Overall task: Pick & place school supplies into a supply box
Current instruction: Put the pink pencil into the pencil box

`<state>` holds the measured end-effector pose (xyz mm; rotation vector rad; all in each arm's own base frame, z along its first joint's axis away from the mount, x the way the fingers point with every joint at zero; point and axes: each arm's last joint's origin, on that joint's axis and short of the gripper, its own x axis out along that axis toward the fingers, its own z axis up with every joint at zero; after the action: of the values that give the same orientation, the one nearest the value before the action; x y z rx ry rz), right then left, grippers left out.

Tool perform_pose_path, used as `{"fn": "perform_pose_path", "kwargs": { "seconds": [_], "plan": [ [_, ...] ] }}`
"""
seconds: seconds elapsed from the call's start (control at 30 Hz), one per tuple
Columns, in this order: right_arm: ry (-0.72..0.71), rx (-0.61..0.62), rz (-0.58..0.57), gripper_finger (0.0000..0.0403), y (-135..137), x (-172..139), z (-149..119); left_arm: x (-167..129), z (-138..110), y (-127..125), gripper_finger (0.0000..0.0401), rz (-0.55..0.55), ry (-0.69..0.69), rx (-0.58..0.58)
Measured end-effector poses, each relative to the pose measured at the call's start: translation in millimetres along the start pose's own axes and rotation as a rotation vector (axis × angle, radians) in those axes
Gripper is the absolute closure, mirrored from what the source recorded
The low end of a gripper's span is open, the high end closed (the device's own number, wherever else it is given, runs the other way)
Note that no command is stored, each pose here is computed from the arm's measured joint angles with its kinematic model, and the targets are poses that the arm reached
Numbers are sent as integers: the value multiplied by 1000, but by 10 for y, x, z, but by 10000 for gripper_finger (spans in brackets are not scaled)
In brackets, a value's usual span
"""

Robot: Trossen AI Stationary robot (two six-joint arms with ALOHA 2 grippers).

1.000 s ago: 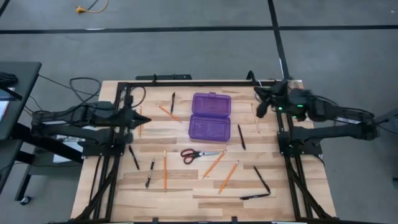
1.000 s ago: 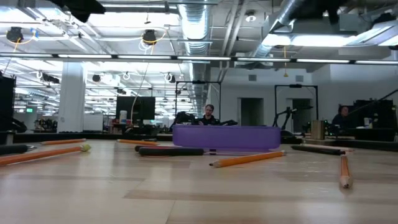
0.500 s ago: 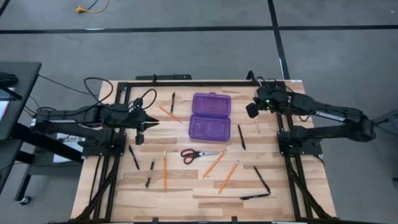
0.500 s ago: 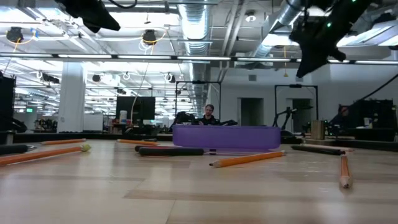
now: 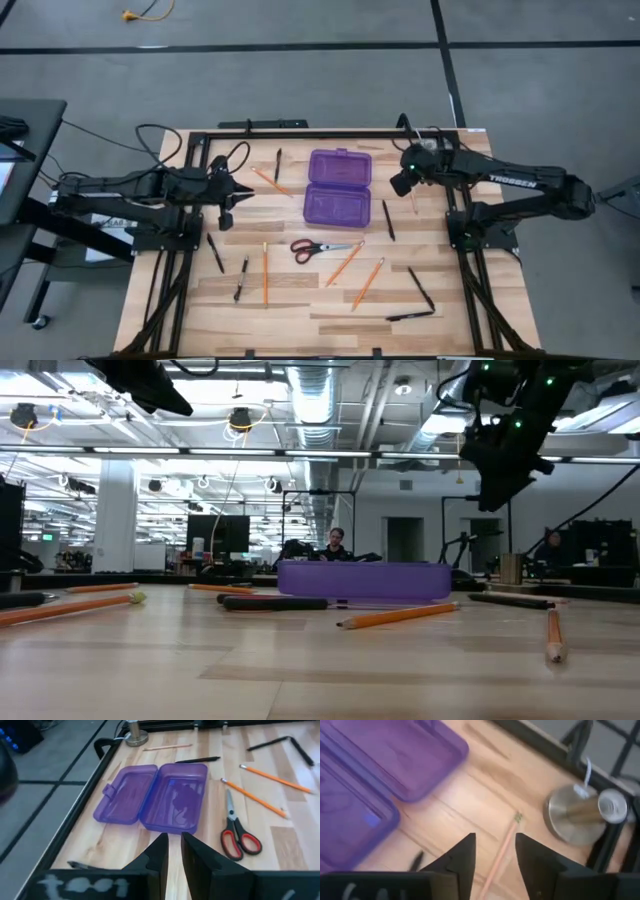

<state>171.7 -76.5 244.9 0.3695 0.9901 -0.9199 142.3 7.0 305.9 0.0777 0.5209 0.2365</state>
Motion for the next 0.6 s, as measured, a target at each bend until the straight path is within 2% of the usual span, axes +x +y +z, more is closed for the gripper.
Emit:
{"fn": "perform_pose_path", "kwargs": {
  "seconds": [0.27, 0.6],
  "plan": [
    [153, 36, -54, 238, 62, 289, -171, 2, -9, -14, 358, -43, 11, -78],
    [215, 4, -33, 221, 143, 398, -309, 38, -72, -37, 358, -88, 42, -116]
  ]
}}
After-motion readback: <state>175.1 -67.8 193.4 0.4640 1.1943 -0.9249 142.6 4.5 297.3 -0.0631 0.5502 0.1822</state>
